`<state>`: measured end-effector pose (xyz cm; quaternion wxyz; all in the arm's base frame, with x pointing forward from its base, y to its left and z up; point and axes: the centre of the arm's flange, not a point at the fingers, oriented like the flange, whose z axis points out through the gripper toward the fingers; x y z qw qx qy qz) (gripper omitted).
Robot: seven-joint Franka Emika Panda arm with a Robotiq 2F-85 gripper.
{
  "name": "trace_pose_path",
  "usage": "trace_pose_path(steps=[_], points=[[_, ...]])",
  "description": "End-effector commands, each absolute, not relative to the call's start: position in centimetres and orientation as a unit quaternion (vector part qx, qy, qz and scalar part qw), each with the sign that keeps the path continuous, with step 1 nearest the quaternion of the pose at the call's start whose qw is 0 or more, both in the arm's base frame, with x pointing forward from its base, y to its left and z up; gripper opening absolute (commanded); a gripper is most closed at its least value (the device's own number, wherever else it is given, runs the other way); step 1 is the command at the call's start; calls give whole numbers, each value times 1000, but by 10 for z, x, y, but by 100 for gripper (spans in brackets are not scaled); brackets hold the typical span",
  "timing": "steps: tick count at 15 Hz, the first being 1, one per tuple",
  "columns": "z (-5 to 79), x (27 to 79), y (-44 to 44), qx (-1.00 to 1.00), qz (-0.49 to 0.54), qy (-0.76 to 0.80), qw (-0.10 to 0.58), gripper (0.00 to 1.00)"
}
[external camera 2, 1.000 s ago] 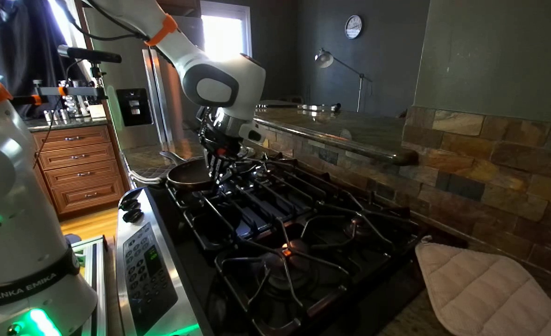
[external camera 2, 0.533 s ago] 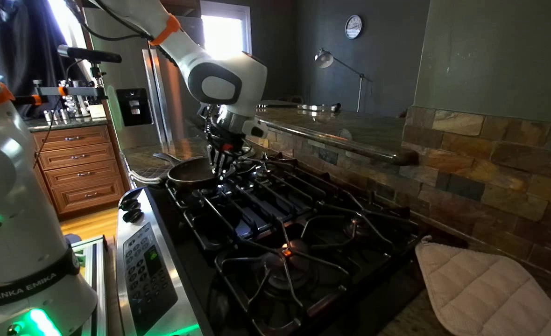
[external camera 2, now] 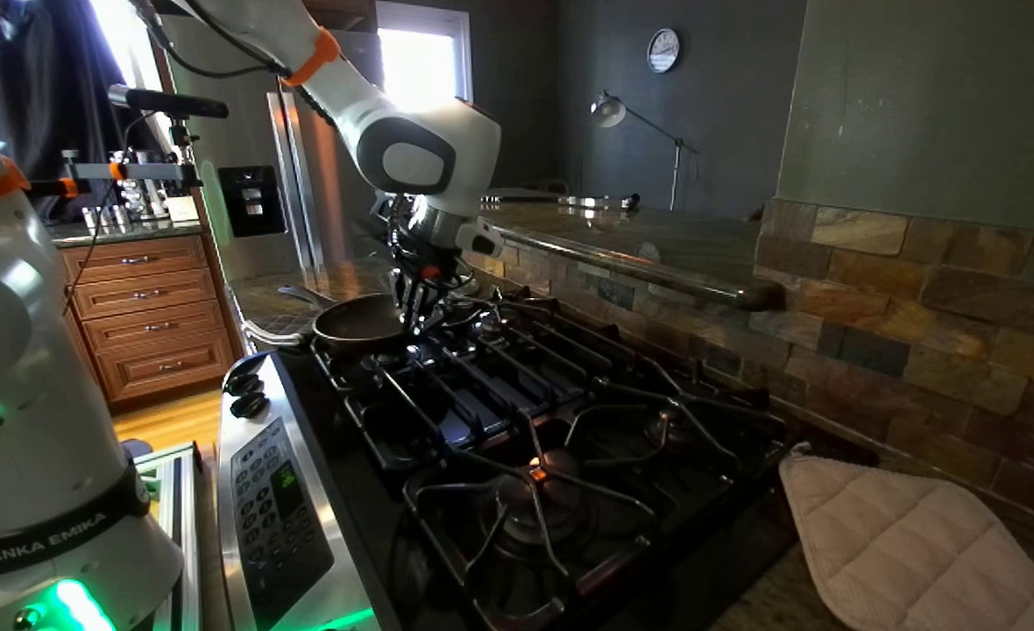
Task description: Move the pan on the stove
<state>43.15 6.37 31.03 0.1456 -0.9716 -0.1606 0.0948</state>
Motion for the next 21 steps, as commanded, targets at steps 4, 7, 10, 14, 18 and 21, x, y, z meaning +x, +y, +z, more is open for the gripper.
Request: trace_pose_path(steps=[4,7,10,14,18,21], points=[[310,431,64,-972,95,-161,146,14],[310,431,64,-972,95,-161,146,14],[310,431,64,-972,95,-161,146,14],[310,431,64,-972,95,-161,146,4],[309,434,71,-969,93,-166,156,4],[307,435,75,-969,95,-163,159,4]])
